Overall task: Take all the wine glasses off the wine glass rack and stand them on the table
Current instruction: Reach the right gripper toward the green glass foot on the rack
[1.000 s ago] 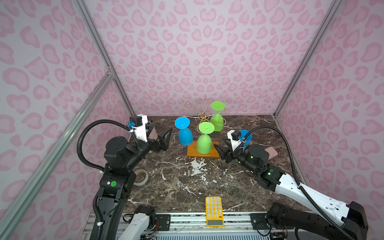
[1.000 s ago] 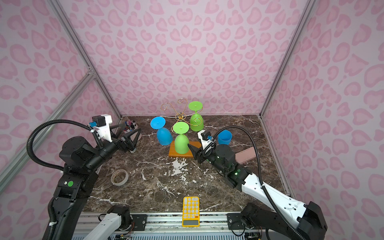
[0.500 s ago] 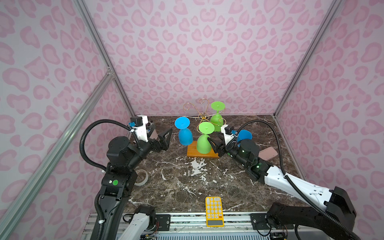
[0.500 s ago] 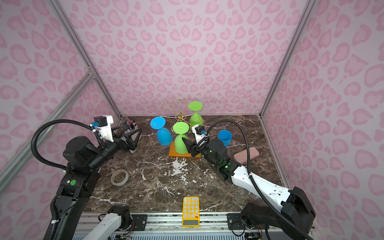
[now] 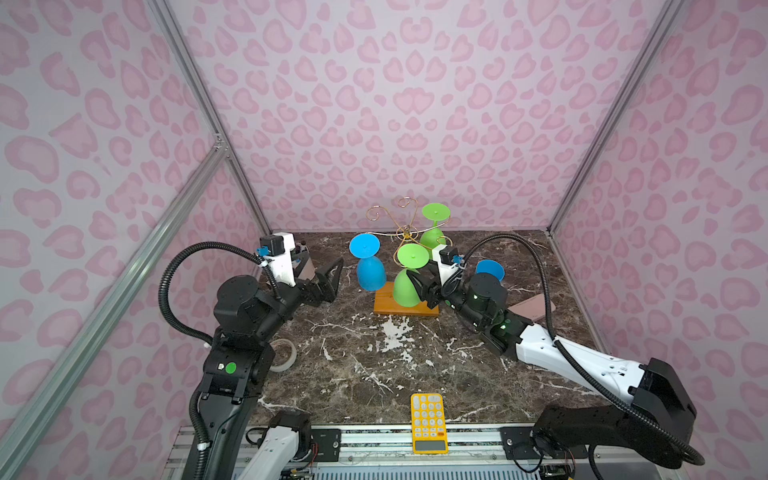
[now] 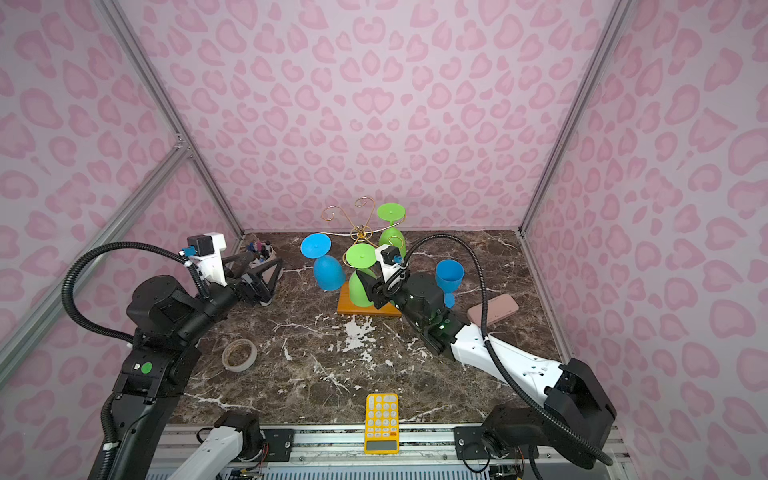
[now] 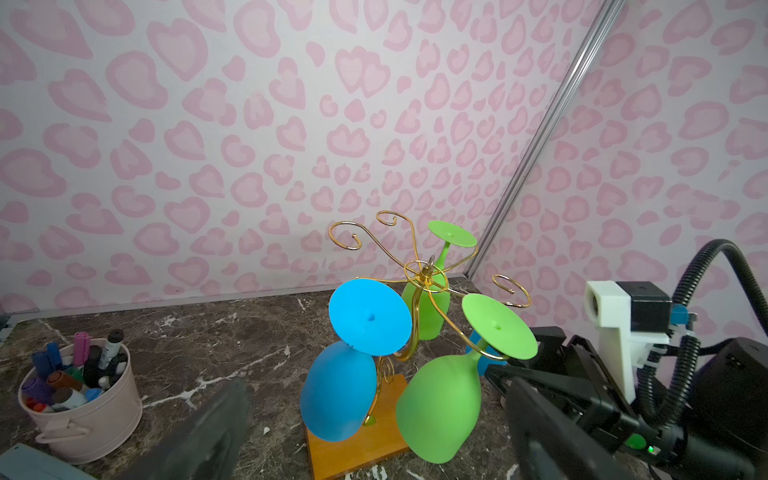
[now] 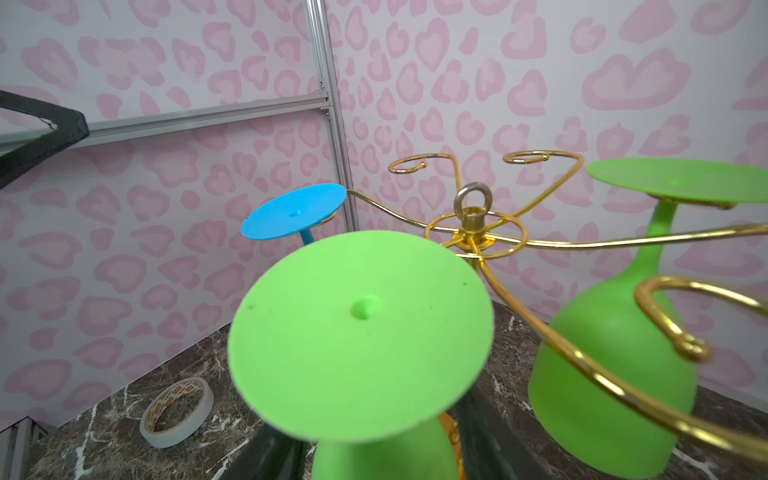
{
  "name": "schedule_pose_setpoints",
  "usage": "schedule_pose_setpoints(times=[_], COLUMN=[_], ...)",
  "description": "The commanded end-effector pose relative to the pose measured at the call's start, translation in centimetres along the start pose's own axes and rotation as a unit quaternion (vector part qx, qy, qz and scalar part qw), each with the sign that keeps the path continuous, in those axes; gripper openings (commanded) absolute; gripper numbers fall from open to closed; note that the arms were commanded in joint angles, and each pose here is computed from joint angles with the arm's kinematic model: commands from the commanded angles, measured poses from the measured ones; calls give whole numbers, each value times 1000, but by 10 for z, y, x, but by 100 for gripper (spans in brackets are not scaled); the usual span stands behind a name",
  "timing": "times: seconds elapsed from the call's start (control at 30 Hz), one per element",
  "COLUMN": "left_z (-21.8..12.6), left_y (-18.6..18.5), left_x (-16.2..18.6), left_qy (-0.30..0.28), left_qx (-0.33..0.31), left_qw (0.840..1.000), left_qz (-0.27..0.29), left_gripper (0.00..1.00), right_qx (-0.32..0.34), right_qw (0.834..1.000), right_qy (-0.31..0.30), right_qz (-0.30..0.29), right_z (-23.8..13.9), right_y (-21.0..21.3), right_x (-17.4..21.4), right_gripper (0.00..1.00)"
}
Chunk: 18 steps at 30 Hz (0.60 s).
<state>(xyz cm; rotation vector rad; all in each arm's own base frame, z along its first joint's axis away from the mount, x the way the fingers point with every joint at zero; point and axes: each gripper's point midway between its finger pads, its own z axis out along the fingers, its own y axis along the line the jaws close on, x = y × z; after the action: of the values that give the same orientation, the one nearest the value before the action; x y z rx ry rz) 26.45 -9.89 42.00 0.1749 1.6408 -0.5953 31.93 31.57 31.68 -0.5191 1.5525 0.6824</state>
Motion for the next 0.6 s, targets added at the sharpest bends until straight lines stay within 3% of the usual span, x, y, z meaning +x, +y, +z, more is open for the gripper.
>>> schedule_pose_setpoints(times=[0.0,0.27,0.57], left_z=[-1,-2,-4], left_y=[0,1,2], left_x=[-3,-2,-1], left_qy=[-7,-5,-5], left_qx=[-1,-6,-11], left_qw=[1000,1000,1000], left_qz=[4,8,13], left_gripper=[97,97,97], right_qx=[4,18,13], right_qw=[1000,999,999], right_qy=[-20,-28,-23], right_qz=[-7,-13,-22], right_z=[4,9,15], right_y=[0,-4,2], right_x=[-9,-14,-11], right_gripper=[57,55,43])
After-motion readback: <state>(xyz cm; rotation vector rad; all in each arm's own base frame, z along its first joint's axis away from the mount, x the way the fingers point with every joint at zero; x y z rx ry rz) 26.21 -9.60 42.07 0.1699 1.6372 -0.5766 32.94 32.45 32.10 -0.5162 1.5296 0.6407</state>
